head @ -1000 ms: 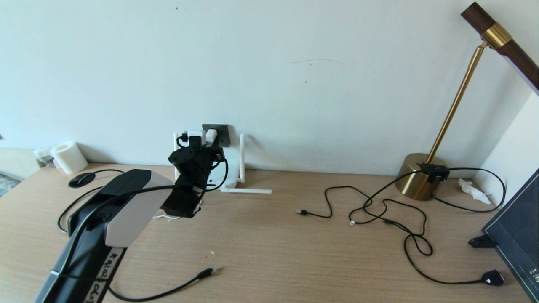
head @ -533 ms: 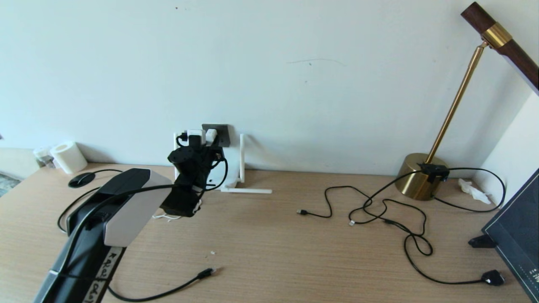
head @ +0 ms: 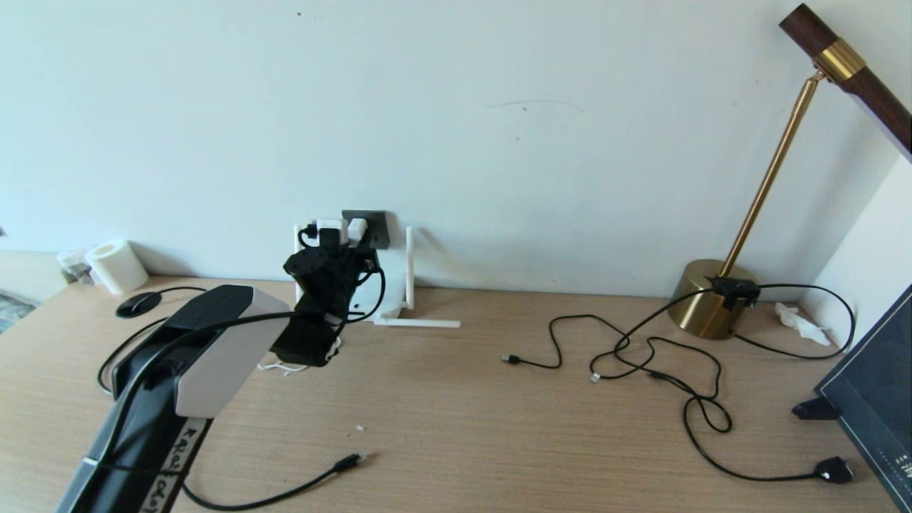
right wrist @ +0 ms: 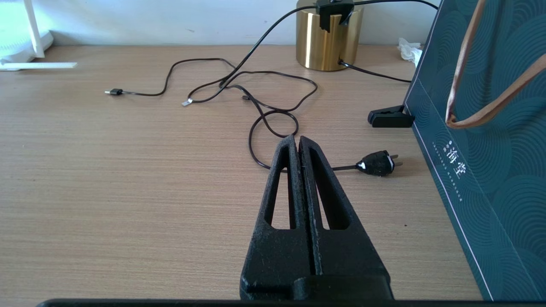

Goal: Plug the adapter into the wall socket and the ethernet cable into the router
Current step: Plug plug into socket

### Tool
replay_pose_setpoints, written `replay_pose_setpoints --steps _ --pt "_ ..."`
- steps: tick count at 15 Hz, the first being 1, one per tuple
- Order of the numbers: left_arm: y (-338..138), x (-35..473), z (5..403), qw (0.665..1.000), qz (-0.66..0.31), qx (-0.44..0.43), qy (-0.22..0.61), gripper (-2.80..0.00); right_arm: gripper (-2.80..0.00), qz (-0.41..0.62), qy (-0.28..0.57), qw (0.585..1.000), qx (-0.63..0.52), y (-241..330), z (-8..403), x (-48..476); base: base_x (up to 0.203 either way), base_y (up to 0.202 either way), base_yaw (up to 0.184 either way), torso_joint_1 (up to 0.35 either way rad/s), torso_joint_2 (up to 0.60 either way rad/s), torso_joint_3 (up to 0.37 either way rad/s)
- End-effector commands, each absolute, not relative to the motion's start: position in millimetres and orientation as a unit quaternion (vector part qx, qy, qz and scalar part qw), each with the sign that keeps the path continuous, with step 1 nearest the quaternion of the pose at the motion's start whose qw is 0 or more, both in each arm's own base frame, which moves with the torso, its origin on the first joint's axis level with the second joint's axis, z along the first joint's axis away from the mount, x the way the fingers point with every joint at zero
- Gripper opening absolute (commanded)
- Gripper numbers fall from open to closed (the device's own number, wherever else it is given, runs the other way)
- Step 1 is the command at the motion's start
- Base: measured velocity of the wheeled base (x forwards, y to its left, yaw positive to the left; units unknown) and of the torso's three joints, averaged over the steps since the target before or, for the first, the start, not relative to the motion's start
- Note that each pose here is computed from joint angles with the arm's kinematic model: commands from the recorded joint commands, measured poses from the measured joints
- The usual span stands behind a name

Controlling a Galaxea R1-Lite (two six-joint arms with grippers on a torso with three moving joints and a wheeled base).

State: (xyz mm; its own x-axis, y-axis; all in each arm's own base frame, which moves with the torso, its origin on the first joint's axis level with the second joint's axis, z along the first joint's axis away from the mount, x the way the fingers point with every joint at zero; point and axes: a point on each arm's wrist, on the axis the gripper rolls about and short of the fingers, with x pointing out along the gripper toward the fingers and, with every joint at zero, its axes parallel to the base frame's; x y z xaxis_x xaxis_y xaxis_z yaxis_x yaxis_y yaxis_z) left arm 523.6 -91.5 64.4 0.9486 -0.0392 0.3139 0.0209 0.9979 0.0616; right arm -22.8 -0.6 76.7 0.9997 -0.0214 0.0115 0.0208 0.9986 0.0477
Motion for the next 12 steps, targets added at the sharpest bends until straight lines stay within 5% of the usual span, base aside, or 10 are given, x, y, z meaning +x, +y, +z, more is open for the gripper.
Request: replay_pose_setpoints --steps 1,12 --pt "-91.1 523.4 63.9 0.986 -0.014 0.029 -0.162 -2.8 -2.8 -0.011 -0.006 1.0 0.024 -0.6 76.8 -22.7 0.0 0.0 0.0 0.0 0.0 0.0" --pt "-89.1 523.6 65.5 0.986 -0.021 0.03 -0.164 -2.8 -2.8 -0.011 -0.006 1.0 0.024 -0.6 76.8 -22.7 0.0 0.0 0.0 0.0 0.0 0.0"
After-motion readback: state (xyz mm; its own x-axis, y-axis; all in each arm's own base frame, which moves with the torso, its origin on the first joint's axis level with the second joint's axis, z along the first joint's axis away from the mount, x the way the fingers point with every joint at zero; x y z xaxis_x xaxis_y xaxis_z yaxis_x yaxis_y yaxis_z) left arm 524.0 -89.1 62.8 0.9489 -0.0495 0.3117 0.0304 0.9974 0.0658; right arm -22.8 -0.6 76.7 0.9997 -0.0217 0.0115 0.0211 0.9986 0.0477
